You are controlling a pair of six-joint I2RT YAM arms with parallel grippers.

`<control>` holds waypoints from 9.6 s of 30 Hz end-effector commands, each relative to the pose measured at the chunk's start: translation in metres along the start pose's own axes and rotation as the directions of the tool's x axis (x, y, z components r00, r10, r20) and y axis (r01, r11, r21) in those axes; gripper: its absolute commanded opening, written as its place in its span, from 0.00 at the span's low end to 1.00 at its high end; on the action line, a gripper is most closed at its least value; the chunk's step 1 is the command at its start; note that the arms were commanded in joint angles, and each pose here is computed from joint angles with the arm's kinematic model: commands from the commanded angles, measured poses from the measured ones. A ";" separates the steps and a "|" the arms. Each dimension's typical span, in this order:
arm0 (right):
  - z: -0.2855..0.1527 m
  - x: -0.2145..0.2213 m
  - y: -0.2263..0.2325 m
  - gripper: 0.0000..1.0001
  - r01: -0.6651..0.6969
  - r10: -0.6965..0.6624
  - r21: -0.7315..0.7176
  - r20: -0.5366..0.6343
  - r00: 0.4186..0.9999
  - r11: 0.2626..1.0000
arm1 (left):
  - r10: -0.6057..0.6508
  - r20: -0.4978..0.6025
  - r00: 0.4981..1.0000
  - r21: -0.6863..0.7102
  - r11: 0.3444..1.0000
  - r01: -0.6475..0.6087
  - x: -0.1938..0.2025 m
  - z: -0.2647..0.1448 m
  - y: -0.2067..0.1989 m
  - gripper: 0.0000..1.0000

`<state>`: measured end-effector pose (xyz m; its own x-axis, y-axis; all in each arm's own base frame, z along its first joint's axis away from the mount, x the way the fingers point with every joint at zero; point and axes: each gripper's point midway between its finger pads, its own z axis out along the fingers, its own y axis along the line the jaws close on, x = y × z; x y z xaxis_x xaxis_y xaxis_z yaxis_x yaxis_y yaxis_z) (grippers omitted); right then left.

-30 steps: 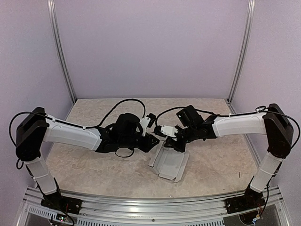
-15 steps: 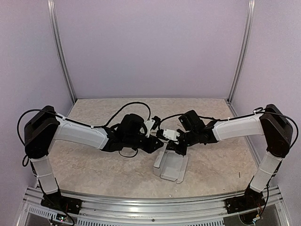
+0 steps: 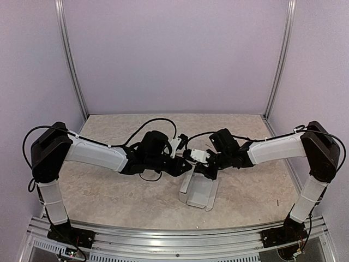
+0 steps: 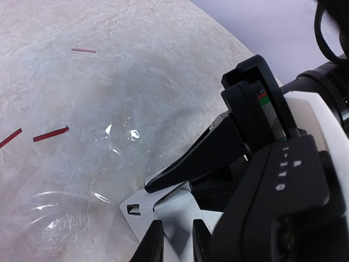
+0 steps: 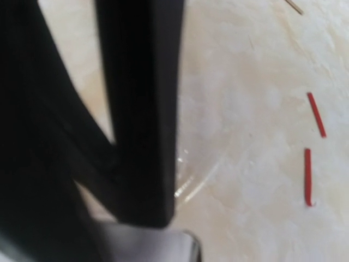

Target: Fold the paper box

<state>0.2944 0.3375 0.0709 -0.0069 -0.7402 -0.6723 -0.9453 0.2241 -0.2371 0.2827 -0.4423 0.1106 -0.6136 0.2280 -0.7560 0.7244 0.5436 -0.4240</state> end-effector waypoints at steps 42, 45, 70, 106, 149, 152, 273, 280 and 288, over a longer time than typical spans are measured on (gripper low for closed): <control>-0.043 -0.025 -0.035 0.37 -0.372 0.401 -0.272 0.061 0.914 0.888 | 0.111 0.095 0.989 -0.069 0.992 -0.105 -0.003 -0.042 -0.020 0.29; -0.036 -0.021 -0.037 0.36 -0.389 0.417 -0.277 0.047 0.908 0.879 | 0.205 0.056 0.977 -0.026 0.979 -0.204 0.013 -0.042 -0.043 0.29; -0.019 0.009 -0.035 0.21 -0.448 0.457 -0.278 -0.035 0.889 0.850 | 0.279 -0.056 0.959 -0.017 0.960 -0.280 0.046 -0.011 -0.045 0.23; -0.117 0.042 -0.066 0.41 -0.529 0.529 -0.081 -0.022 0.848 0.845 | 0.129 -0.321 0.938 -0.342 0.908 -0.242 -0.003 0.006 -0.037 0.50; -0.076 0.008 0.000 0.37 -0.393 0.358 -0.299 -0.166 0.919 0.870 | -0.214 -0.164 0.963 -0.601 0.796 0.074 0.023 -0.111 0.110 0.48; -0.054 -0.007 0.004 0.32 -0.355 0.318 -0.288 -0.168 0.933 0.890 | -0.261 -0.171 0.950 -0.578 0.808 0.118 0.046 -0.109 0.122 0.45; -0.055 -0.008 0.017 0.29 0.243 -0.251 -0.133 -0.040 0.967 0.961 | 0.323 -0.172 0.931 -0.071 0.938 -0.338 0.002 -0.009 0.059 0.00; -0.051 -0.007 0.031 0.27 0.319 -0.328 -0.098 -0.083 0.941 0.942 | 0.300 -0.161 0.940 -0.095 0.944 -0.317 0.009 -0.010 0.054 0.00; -0.046 -0.007 0.049 0.27 0.381 -0.390 -0.088 -0.119 0.913 0.920 | 0.300 -0.157 0.941 -0.134 0.937 -0.322 0.034 -0.018 0.054 0.00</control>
<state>0.2384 0.3173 0.0904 0.2826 -0.8450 -0.4539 -0.9272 -0.1195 -0.3549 0.3184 -0.4042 0.0957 -0.3712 0.4662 -0.8030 0.8434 0.5311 -0.0815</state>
